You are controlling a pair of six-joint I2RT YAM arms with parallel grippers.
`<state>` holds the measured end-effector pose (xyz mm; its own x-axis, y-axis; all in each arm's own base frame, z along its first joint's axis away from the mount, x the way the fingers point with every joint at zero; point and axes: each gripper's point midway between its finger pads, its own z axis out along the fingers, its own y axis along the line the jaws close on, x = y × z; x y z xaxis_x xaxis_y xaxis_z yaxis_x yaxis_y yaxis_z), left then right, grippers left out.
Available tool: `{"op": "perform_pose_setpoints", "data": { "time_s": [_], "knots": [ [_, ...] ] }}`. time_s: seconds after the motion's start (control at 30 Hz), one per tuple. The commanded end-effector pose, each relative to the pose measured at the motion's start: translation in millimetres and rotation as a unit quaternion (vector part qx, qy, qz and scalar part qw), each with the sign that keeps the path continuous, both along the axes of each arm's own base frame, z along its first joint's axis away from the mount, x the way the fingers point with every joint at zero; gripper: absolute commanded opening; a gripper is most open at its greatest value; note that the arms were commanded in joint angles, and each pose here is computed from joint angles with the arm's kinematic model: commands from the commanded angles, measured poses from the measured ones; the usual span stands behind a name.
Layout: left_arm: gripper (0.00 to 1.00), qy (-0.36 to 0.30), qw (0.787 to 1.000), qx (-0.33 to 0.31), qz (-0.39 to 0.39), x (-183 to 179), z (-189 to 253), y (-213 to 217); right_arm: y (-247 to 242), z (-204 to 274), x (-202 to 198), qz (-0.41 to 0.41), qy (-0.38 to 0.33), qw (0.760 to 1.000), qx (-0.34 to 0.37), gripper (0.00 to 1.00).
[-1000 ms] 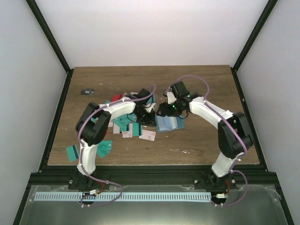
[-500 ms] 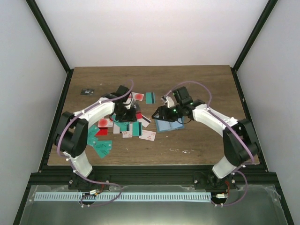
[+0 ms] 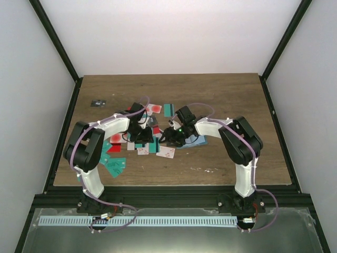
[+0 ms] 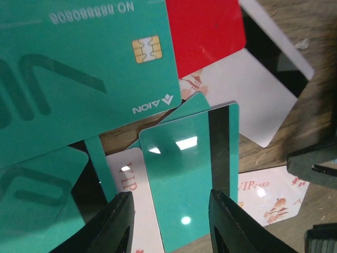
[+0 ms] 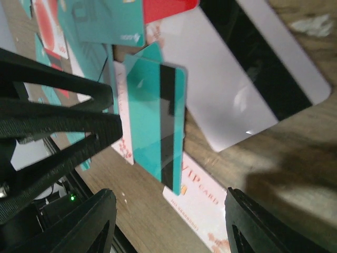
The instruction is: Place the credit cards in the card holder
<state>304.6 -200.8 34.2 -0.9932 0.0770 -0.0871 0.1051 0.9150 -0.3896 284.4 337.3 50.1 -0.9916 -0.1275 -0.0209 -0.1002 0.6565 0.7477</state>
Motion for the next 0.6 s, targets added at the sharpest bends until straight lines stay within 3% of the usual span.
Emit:
{"op": "perform_pose_setpoints", "data": {
  "time_s": [0.0, 0.1, 0.37, 0.57],
  "knots": [
    [0.42, 0.015, 1.000, -0.022, -0.010, -5.0, -16.4, -7.8, 13.0, 2.8, 10.9, -0.009, 0.006, 1.000, 0.017, 0.59],
    [0.42, 0.022, 0.998, -0.046, -0.026, -11.4, -21.0, -17.0, 12.5, -8.7, 4.8, -0.004, 0.018, 1.000, 0.009, 0.59],
    [0.41, 0.035, 0.998, -0.025, -0.049, -39.0, -31.8, -20.6, -10.9, -26.5, -23.3, 0.002, 0.036, 0.999, -0.037, 0.59],
    [0.42, 0.057, 0.996, -0.043, -0.057, -66.8, -41.5, -26.1, -26.5, -38.9, -52.1, 0.018, 0.063, 0.997, -0.051, 0.59]
  ]
}}
